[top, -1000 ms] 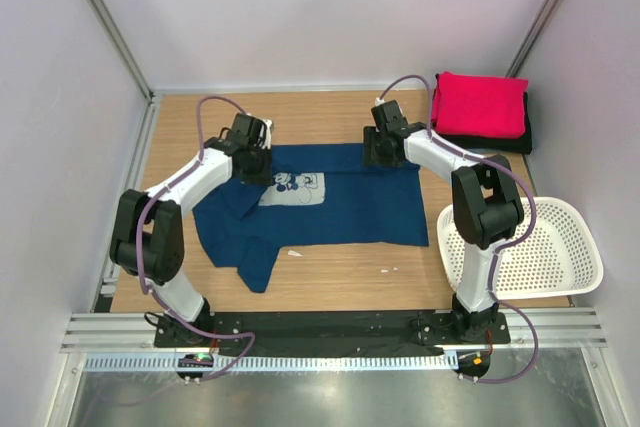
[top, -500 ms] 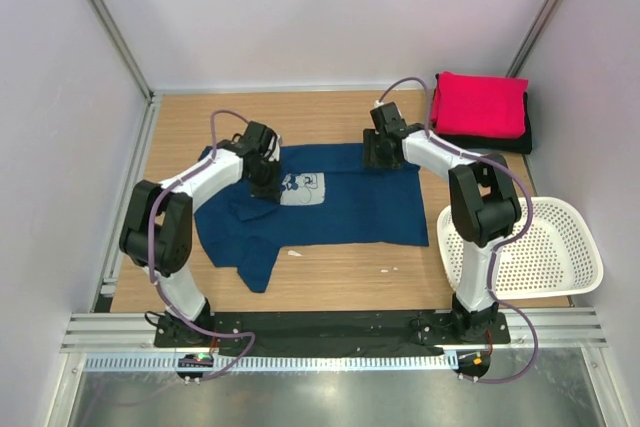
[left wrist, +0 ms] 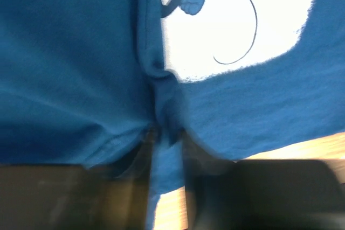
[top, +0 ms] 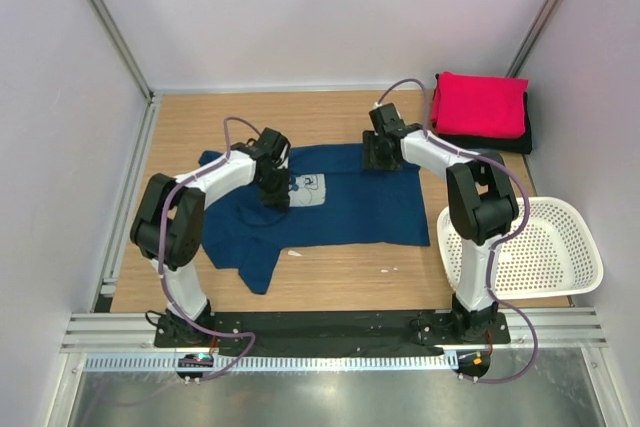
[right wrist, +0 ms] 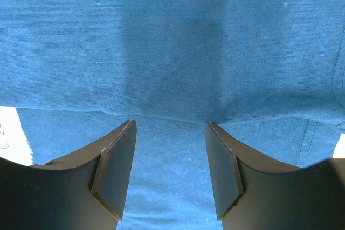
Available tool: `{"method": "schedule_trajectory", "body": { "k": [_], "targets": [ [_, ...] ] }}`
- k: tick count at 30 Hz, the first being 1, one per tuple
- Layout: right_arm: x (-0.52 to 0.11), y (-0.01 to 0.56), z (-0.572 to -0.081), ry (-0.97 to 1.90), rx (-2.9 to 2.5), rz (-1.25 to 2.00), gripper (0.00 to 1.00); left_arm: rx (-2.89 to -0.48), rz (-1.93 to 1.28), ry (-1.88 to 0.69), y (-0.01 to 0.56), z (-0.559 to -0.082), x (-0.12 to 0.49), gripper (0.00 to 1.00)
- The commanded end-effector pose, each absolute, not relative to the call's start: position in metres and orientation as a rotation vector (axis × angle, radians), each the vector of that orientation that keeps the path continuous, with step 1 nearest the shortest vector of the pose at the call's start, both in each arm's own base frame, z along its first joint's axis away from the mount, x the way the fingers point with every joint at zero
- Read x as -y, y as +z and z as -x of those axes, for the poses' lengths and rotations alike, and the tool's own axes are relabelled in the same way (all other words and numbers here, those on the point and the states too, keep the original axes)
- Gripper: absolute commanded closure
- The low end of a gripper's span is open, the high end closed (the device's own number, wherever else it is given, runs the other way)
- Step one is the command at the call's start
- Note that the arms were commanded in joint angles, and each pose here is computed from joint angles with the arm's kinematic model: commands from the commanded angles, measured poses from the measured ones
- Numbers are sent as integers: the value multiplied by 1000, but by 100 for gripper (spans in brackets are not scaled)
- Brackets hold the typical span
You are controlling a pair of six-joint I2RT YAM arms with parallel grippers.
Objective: Fold and stack the t-shirts
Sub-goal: Fold the tshirt
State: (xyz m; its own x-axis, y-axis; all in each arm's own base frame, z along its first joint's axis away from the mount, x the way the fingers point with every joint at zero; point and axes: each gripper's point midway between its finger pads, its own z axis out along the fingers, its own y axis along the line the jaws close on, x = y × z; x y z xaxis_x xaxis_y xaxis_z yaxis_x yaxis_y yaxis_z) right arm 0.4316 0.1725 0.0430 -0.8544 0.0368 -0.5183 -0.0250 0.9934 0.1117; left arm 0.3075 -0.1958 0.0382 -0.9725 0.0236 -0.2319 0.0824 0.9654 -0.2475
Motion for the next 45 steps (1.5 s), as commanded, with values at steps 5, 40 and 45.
{"method": "schedule_trajectory", "body": {
  "k": [5, 40, 45],
  "targets": [
    [-185, 62, -441, 220, -2550, 15, 40, -2706, 5, -220, 99, -347, 165, 44],
    [-289, 59, -485, 359, -2362, 271, 40, -2345, 673, -336, 52, -456, -5, 56],
    [-287, 54, -485, 337, -2372, 271, 40, -2361, 674, -342, 44, -459, -3, 67]
  ]
}}
